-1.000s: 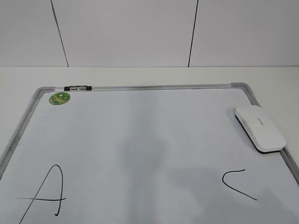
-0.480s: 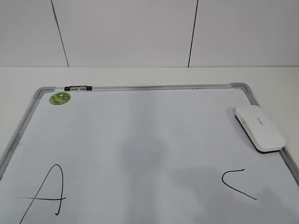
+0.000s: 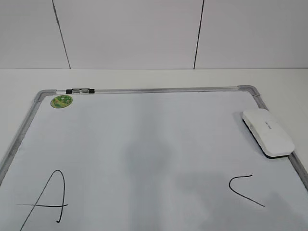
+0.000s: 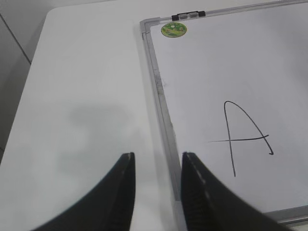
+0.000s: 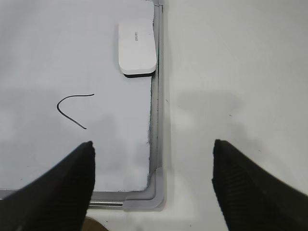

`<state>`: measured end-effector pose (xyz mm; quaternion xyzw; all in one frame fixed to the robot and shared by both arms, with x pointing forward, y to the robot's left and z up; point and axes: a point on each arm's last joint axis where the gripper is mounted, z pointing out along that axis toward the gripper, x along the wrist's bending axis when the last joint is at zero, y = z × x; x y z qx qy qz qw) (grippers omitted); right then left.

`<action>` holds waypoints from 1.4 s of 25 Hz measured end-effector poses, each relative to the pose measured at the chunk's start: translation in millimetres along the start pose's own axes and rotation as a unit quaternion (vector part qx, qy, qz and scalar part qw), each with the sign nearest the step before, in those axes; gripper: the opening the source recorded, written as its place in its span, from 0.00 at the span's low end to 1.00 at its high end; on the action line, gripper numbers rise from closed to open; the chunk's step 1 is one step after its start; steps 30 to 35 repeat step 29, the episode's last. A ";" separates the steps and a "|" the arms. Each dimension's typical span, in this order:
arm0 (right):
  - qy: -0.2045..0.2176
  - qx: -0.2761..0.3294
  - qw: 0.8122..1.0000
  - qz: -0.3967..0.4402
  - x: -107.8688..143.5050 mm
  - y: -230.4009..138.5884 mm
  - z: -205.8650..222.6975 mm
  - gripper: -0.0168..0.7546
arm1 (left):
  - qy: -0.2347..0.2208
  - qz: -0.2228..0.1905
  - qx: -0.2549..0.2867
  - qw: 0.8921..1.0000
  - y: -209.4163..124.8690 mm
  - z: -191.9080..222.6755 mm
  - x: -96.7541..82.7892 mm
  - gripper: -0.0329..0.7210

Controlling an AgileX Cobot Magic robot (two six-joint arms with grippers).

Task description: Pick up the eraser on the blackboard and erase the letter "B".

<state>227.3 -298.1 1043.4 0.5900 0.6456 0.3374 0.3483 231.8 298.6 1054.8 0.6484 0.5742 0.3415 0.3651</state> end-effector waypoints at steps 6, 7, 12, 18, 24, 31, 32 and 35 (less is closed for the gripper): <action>0.003 0.000 1.000 0.001 0.6 0.0 0.0 0.78 | -0.004 -0.002 0.000 1.000 0.0 0.0 -0.7 0.37; 0.003 0.000 1.000 0.001 0.6 0.0 0.0 0.78 | -0.004 -0.002 0.000 1.000 0.0 0.0 -0.7 0.37; 0.004 0.000 1.000 0.002 0.7 0.1 0.0 0.78 | -0.005 -0.002 0.000 1.000 0.0 0.0 -0.8 0.37; 0.004 0.000 1.000 0.002 0.7 0.1 0.0 0.78 | -0.005 -0.002 0.000 1.000 0.0 0.0 -0.8 0.37; 0.004 0.000 1.000 0.002 0.7 0.1 0.0 0.78 | -0.004 -0.002 -0.004 1.000 -0.5 -0.9 -0.9 0.37; 0.004 0.000 1.000 0.002 0.7 0.1 0.0 0.78 | -0.004 -0.002 -0.005 1.000 -0.6 -1.1 -0.9 0.37; 0.004 0.000 1.000 0.002 0.7 0.1 0.0 0.78 | -0.004 -0.002 -0.005 1.000 -0.6 -1.1 -0.9 0.37; 0.004 0.000 1.000 0.002 0.7 0.1 0.0 0.78 | -0.004 -0.002 -0.005 1.000 -0.6 -1.1 -0.9 0.37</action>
